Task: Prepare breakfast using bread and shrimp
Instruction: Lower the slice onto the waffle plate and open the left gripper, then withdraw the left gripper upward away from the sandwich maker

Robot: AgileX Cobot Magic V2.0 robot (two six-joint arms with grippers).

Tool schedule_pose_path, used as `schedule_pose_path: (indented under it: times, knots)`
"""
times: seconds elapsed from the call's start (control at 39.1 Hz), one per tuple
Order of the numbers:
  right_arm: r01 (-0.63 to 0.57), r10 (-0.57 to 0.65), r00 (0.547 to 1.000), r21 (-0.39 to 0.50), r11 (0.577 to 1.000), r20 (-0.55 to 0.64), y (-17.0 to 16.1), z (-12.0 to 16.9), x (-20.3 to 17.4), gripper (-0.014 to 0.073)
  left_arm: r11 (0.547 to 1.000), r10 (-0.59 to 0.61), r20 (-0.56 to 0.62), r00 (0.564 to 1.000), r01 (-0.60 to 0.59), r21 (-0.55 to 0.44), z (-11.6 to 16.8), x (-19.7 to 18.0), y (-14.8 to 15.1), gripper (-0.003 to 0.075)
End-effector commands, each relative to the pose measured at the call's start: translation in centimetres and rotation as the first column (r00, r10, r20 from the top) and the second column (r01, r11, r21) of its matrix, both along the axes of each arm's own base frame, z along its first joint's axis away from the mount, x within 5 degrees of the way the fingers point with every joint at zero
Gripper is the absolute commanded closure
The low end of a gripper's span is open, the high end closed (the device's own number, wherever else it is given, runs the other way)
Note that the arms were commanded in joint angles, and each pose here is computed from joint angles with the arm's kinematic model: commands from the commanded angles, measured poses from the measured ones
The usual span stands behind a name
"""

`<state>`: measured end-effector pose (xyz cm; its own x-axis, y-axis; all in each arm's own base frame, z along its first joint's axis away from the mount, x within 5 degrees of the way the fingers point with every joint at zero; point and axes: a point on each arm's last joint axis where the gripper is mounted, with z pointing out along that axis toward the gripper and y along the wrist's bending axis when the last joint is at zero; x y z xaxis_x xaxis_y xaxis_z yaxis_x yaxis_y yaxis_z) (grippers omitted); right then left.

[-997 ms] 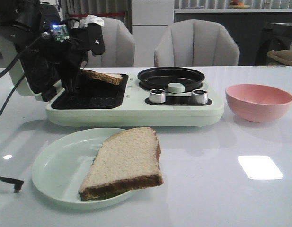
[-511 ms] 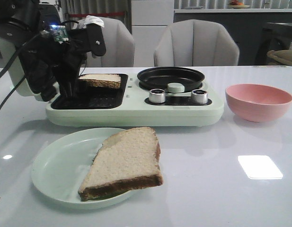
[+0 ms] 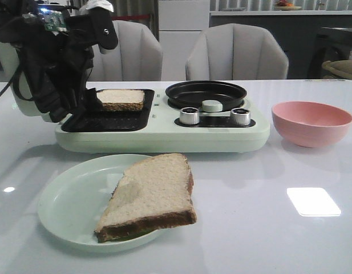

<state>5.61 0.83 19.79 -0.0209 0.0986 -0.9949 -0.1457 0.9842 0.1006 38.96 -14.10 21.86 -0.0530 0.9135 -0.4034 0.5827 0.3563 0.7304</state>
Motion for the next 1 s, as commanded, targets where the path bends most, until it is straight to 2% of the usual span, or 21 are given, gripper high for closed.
schedule_pose_path:
  times: [0.0,0.13,0.23,0.33,0.49,0.66,0.77,0.97]
  knots:
    - [0.006,-0.006,0.992,0.002,1.0,0.124,-0.1,1.4,-0.3,0.0443,0.997,0.009,0.086,0.996,-0.003,-0.073,4.4,-1.7,-0.2,0.0132]
    - [0.006,-0.006,0.992,0.002,1.0,0.124,-0.1,1.4,-0.3,0.0443,0.992,0.01,0.114,0.993,0.005,-0.127,6.6,-3.8,-0.3,0.0136]
    - [0.006,-0.006,0.992,0.002,1.0,0.124,-0.1,1.4,-0.3,0.0443,0.978,0.031,0.143,0.989,0.0,-0.209,9.0,-5.8,-0.2,0.0136]
    - [0.006,-0.006,0.992,0.002,1.0,0.124,-0.1,1.4,-0.3,0.0443,0.953,0.069,0.164,0.984,-0.016,-0.303,11.4,-7.8,0.2,0.0136]
    - [0.006,-0.006,0.992,0.002,1.0,0.124,-0.1,1.4,-0.3,0.0443,0.89,0.158,0.16,0.974,-0.07,-0.452,14.5,-10.5,1.5,0.0136]
    - [0.006,-0.006,0.992,0.002,1.0,0.124,-0.1,1.4,-0.3,0.0443,0.788,0.257,0.11,0.96,-0.143,-0.598,16.8,-14.1,3.9,0.0136]
    - [0.006,-0.006,0.992,0.002,1.0,0.124,-0.1,1.4,-0.3,0.0443,0.697,0.284,0.061,0.957,-0.162,-0.698,17.3,-16.3,5.1,0.0136]
    - [0.006,-0.006,0.992,0.002,1.0,0.124,-0.1,1.4,-0.3,0.0443,0.546,0.305,0.013,0.952,-0.163,-0.822,17.5,-20.3,7.2,0.0136]
